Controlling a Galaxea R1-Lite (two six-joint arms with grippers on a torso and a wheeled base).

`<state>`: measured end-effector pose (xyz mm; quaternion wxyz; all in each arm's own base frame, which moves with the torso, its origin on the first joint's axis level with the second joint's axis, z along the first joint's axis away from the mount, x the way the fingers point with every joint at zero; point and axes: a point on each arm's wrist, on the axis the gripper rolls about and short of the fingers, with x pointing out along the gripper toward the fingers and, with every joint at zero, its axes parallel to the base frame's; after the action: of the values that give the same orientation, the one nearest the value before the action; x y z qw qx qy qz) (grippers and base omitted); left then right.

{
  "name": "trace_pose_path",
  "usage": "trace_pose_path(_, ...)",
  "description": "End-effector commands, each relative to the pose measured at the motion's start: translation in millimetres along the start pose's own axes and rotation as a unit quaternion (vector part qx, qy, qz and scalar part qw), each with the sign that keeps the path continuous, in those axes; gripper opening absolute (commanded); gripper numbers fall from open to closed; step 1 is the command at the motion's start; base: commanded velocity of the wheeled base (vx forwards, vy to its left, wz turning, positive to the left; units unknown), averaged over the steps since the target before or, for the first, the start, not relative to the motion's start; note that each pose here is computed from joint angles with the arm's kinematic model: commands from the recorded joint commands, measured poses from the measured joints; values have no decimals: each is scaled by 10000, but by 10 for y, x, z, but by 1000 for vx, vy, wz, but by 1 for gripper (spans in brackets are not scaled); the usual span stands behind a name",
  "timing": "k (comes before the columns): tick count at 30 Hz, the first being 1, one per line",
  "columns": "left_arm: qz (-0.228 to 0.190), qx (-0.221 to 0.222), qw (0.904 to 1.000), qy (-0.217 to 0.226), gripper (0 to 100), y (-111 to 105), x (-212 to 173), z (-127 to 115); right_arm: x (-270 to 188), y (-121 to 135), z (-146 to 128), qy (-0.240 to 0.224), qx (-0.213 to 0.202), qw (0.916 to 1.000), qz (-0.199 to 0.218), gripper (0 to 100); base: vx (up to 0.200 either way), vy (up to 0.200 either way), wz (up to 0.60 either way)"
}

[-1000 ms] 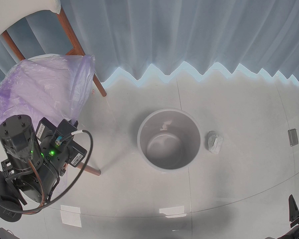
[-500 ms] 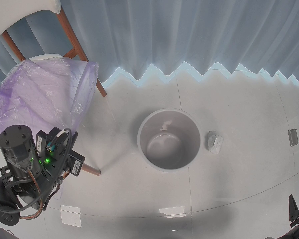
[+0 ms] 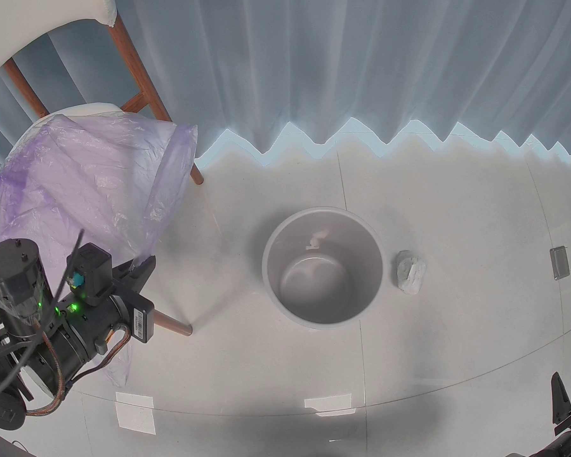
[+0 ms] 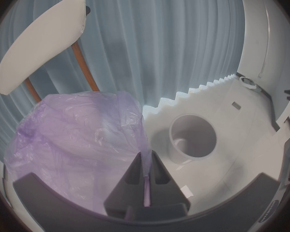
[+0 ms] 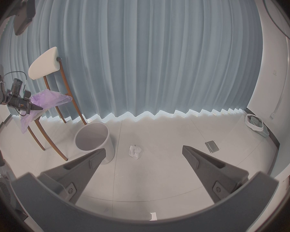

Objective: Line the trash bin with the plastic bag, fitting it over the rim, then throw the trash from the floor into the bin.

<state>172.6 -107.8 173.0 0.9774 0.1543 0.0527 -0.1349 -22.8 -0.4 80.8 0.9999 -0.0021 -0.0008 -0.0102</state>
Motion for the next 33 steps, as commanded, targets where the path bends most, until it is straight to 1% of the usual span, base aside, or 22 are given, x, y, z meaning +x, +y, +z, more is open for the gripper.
trace_pose_path(1,-218,-144,9995,-174,0,27,-84,22,1,1,-52,9,-2,10000,-5,100,0,0,0)
trace_pose_path(2,-240,-151,9994,-180,0,26,-84,22,1,1,-52,9,-2,10000,-5,100,0,0,0)
trace_pose_path(3,-519,-314,9979,-244,0,27,-86,31,1,0,-52,8,-2,10000,2,100,0,0,0)
trace_pose_path(4,-673,-391,9965,-295,0,36,-87,39,1,0,-52,8,-2,10000,2,100,0,0,0)
trace_pose_path(6,-819,-426,9952,-314,0,53,-81,30,1,0,-52,8,-2,10000,2,100,0,0,0)
trace_pose_path(7,-992,-442,9935,-348,0,78,-85,18,1,1,-52,9,-2,10000,-5,100,0,0,0)
trace_pose_path(8,-1015,-442,9932,-353,0,79,-85,18,1,1,-52,9,-2,10000,-5,100,0,0,0)
trace_pose_path(9,-1150,-472,9915,-385,0,120,-102,-1,1,0,-52,8,-2,10000,2,100,0,0,0)
trace_pose_path(12,-1308,-519,9894,-351,0,230,-138,-89,1,0,-52,8,-2,10000,2,100,0,0,0)
trace_pose_path(14,-1552,-612,9854,-345,0,261,-154,-133,1,1,-52,9,-2,10000,-5,100,0,0,0)
trace_pose_path(16,-1776,-742,9802,-462,0,278,-174,-116,1,0,-52,8,-2,10000,2,100,0,0,0)
trace_pose_path(17,-1783,-750,9800,-470,0,278,-174,-114,1,0,-53,16,-2,10000,2,100,0,0,0)
trace_pose_path(18,-1920,-851,9761,-559,0,277,-202,-84,1,0,-52,8,-2,10000,2,100,0,0,0)
trace_pose_path(21,-1970,-925,9734,-713,0,286,-293,-48,1,0,-52,8,-2,10000,2,100,0,0,0)
trace_pose_path(25,-1979,-995,9722,-760,0,291,-315,-32,1,0,-52,8,-2,10000,2,100,0,0,0)
trace_pose_path(26,-2083,-1113,9679,-855,0,294,-320,20,1,0,-52,8,-2,10000,2,100,0,0,0)
trace_pose_path(28,-2148,-1078,9660,-955,0,293,-317,60,1,0,-52,8,-2,10000,2,100,0,0,0)
trace_pose_path(31,-2172,-1002,9670,-878,0,278,-334,-4,1,1,-52,9,-2,10000,-5,100,0,0,0)
trace_pose_path(32,-2219,-1010,9663,-829,0,268,-389,-60,1,1,-52,9,-2,10000,-5,100,0,0,0)
trace_pose_path(33,-2240,-1008,9657,-840,0,268,-405,-65,1,0,-52,8,-2,10000,2,100,0,0,0)
